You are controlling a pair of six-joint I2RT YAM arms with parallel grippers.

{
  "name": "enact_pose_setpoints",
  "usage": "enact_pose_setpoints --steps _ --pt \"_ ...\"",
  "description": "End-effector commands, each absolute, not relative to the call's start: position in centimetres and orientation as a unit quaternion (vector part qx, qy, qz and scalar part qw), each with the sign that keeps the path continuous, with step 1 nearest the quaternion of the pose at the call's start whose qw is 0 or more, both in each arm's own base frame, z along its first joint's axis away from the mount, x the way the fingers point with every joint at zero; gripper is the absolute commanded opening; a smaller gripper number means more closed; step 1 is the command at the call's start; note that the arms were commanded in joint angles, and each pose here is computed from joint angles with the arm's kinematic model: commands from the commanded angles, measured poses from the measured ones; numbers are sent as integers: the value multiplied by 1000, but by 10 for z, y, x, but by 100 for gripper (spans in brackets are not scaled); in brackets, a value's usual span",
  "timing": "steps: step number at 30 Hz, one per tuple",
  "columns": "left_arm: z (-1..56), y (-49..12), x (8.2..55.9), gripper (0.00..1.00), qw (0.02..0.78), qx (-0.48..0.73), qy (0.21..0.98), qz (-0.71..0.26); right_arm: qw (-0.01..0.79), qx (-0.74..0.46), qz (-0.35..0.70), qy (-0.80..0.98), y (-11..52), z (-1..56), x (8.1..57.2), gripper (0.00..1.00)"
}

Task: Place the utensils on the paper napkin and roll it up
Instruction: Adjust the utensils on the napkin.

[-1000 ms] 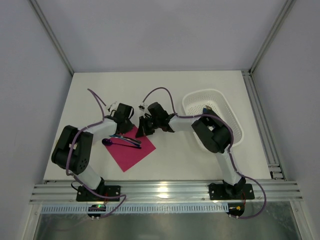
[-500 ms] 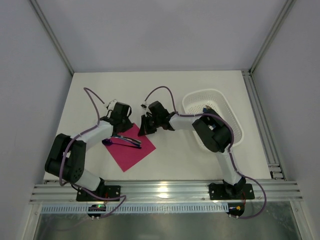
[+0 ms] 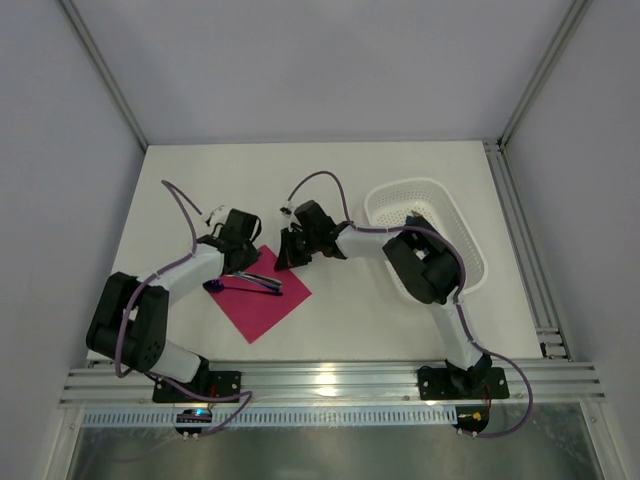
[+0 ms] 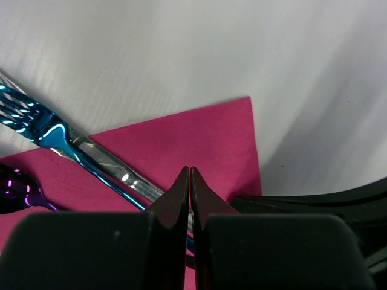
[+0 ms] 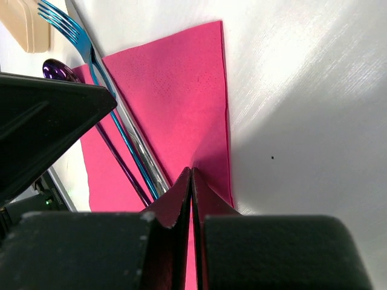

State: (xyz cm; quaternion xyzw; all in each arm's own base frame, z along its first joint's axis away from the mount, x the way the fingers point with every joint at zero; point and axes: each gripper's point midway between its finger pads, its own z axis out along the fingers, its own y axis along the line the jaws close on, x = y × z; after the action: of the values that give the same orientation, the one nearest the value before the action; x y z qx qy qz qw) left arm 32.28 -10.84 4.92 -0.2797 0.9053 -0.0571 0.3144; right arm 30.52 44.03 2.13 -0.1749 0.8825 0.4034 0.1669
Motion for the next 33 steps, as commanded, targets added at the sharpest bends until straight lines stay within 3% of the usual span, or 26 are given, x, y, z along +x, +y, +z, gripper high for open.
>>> enact_pose_setpoints --steps 1,7,16,33 --pt "48 -93 325 0 312 -313 897 -14 171 -159 372 898 433 9 315 4" --pt "44 -92 328 0 301 -342 890 0 172 -166 391 889 437 15 311 4" --pt "67 -76 325 0 340 -347 874 11 233 -214 465 827 460 81 323 4" --pt "59 -79 326 0 324 -347 880 17 196 -229 469 830 485 60 340 4"
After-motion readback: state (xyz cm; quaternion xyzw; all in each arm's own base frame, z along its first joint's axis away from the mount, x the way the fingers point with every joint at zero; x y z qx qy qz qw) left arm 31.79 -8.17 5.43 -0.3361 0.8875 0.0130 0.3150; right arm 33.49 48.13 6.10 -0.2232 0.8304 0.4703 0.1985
